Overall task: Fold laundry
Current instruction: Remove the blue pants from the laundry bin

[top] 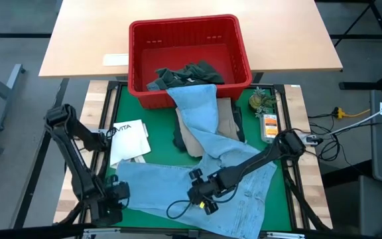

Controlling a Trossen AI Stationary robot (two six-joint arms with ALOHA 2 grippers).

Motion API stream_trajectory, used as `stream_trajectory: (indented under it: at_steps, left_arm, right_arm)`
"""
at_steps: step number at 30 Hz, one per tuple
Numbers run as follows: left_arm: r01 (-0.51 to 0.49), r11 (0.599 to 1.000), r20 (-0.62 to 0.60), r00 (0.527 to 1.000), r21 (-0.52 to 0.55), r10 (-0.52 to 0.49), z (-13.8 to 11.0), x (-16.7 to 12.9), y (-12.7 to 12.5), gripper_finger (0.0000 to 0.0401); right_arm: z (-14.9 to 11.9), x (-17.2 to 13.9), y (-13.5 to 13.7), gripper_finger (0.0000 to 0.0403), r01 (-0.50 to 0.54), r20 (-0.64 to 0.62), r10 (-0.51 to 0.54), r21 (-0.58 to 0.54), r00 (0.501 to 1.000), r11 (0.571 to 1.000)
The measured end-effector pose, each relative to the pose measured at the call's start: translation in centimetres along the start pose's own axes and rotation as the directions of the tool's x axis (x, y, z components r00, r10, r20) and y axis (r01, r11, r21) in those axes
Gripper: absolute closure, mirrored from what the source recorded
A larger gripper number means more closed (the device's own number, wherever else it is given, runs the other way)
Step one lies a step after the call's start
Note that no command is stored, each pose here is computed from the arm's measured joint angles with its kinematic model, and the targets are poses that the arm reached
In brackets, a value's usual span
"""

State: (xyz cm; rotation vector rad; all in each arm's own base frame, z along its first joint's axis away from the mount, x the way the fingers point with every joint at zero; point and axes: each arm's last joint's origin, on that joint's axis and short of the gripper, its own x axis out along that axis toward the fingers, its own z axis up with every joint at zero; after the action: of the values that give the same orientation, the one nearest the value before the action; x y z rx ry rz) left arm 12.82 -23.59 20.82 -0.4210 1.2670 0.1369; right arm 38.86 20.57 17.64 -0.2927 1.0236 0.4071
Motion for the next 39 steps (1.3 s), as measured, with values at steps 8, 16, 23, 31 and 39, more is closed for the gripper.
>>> stream_trajectory:
  at_steps: [8, 16, 23, 31, 39]
  left_arm:
    - [0.086, 0.986, 0.292, 0.955, -0.141, -0.042, 2.1, -4.4, 1.6, 0.0254]
    - [0.128, 0.97, 0.327, 0.943, -0.208, -0.054, 3.8, -5.4, 2.3, 0.0254]
    - [0.122, 0.958, 0.261, 0.964, -0.259, -0.052, 4.9, -5.1, 2.7, 0.0254]
    - [0.076, 0.95, 0.209, 0.978, -0.302, -0.012, 5.8, -4.8, 3.4, 0.0254]
    - [0.03, 0.937, 0.085, 0.996, -0.348, -0.001, 6.7, -4.4, 4.2, 0.0254]
  right_arm:
    - [-0.3, -2.0, -0.3, 0.0246, 0.067, -0.052, -0.072, -0.081, 0.996, 0.994]
    - [-0.4, -2.1, -0.3, 0.0246, 0.067, -0.066, -0.073, -0.083, 0.995, 0.994]
    - [-0.4, -2.1, -0.3, 0.0246, 0.067, -0.066, -0.072, -0.083, 0.995, 0.994]
    - [-0.5, -2.1, -0.3, 0.0246, 0.066, -0.074, -0.073, -0.084, 0.995, 0.994]
    - [-0.6, -2.1, -0.3, 0.0246, 0.066, -0.078, -0.073, -0.085, 0.994, 0.994]
